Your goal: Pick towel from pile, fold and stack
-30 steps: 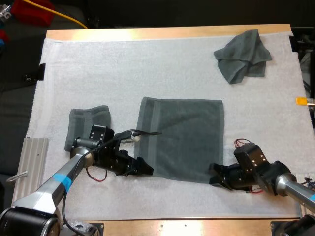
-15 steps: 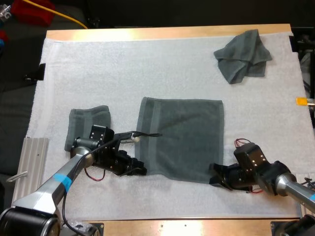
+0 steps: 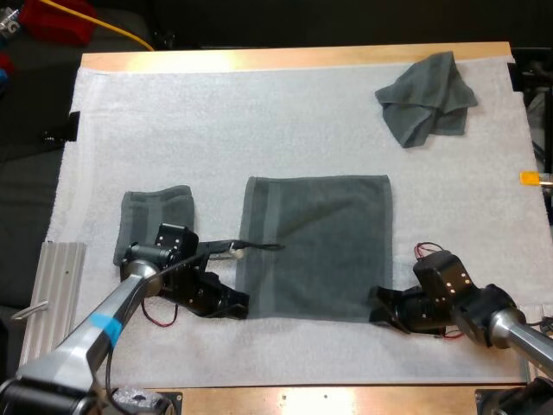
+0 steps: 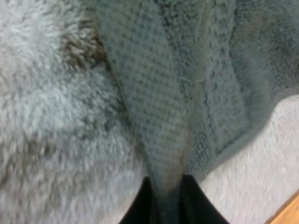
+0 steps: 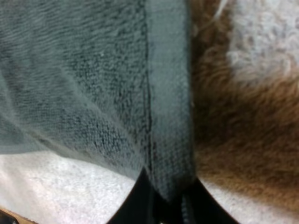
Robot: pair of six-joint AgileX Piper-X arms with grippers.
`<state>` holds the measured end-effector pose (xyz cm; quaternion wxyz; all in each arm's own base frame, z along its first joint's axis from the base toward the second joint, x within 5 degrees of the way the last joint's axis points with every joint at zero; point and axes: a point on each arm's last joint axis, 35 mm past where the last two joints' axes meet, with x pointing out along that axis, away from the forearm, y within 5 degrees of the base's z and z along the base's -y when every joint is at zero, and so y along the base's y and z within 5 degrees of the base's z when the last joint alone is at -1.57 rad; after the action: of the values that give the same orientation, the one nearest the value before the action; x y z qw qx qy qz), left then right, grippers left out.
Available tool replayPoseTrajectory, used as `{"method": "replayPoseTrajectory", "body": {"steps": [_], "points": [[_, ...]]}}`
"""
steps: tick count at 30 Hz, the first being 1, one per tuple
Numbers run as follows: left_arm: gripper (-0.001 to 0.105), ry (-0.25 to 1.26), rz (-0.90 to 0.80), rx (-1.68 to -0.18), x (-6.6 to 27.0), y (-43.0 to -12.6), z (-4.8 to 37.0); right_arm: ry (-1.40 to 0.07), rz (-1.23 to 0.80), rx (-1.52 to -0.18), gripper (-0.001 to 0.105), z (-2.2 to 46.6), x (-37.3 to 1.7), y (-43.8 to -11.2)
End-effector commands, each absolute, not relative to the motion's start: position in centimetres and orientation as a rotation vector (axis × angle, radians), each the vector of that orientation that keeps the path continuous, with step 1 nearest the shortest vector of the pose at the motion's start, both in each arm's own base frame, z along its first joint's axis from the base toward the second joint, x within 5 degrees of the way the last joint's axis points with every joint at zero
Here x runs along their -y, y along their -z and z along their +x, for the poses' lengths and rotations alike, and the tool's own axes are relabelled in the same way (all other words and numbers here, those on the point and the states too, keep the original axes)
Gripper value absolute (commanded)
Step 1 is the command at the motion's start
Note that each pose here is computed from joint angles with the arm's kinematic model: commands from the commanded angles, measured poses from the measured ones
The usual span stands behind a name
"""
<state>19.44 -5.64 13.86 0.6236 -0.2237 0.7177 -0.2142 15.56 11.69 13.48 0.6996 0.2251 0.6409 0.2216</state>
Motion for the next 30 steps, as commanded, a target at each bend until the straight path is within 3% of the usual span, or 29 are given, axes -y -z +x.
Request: {"method": "replayPoseTrajectory", "body": {"steps": [1, 7, 17, 24, 30], "points": [[0.0, 0.487, -0.467, -1.65, 5.7, -14.4, 19.2, -0.508, 0.496, -1.414, 0.001, 15.6, -11.8, -14.1], [0.0, 0.519, -0.286, -1.666, 7.2, -16.6, 18.0, -0.536, 0.509, -1.41, 0.001, 14.9, -11.4, -15.2], [0.0, 0.541, -0.041, -1.727, 9.3, -17.5, 15.6, -0.599, 0.537, -1.416, 0.001, 13.5, -10.8, -17.1], [0.0, 0.585, -0.208, -1.712, 9.3, -17.8, 16.4, -0.609, 0.653, -1.342, 0.001, 14.3, -11.3, -18.1], [0.0, 0.574, -0.406, -1.699, 8.6, -18.2, 19.4, -0.605, 0.795, -1.27, 0.001, 16.1, -12.4, -18.1]]}}
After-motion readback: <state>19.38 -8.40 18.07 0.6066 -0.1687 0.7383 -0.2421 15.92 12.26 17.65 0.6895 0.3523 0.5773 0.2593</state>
